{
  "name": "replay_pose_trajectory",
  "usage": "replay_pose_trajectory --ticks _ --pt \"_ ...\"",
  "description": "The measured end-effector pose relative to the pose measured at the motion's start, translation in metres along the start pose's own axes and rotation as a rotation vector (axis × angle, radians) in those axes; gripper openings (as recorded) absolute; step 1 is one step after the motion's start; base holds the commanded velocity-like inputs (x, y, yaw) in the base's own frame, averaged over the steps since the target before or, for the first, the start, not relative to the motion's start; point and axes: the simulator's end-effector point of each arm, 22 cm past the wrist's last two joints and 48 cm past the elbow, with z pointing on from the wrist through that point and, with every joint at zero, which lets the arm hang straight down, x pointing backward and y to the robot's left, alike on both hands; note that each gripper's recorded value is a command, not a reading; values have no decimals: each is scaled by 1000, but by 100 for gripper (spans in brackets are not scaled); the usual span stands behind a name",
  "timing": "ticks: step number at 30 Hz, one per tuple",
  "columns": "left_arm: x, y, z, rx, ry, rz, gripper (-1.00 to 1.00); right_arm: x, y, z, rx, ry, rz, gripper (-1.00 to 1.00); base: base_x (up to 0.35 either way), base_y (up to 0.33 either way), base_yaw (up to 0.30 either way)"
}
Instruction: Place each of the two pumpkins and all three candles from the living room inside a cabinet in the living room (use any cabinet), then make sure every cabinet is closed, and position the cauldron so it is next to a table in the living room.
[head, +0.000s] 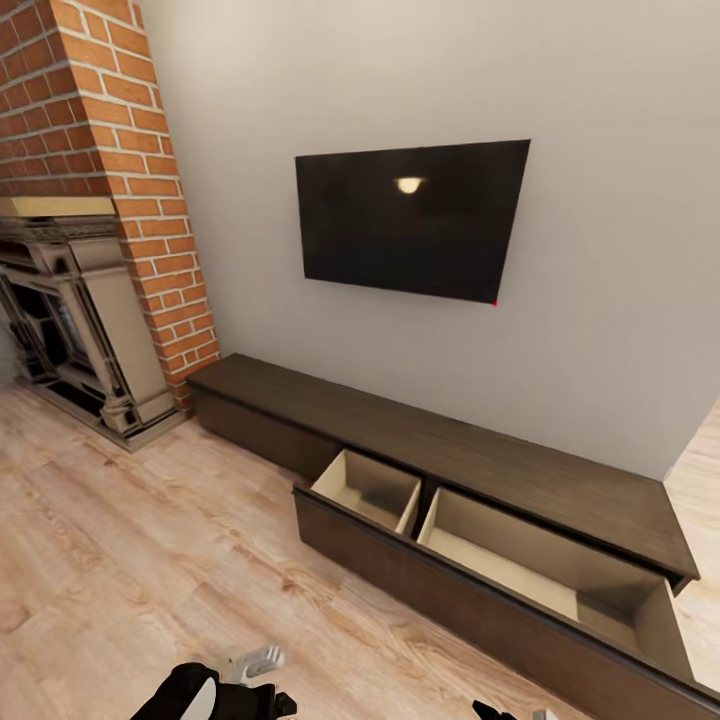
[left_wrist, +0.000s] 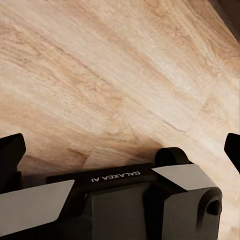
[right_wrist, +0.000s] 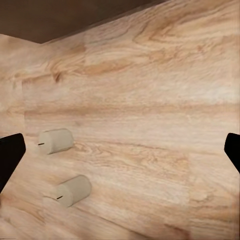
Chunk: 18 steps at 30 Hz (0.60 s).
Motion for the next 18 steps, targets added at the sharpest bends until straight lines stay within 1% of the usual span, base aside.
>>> replay_pose_trajectory --ticks 18 --pt "-4 -2 -4 2 -10 1 100 -4 3 -2 -1 -6 -4 100 0 0 272"
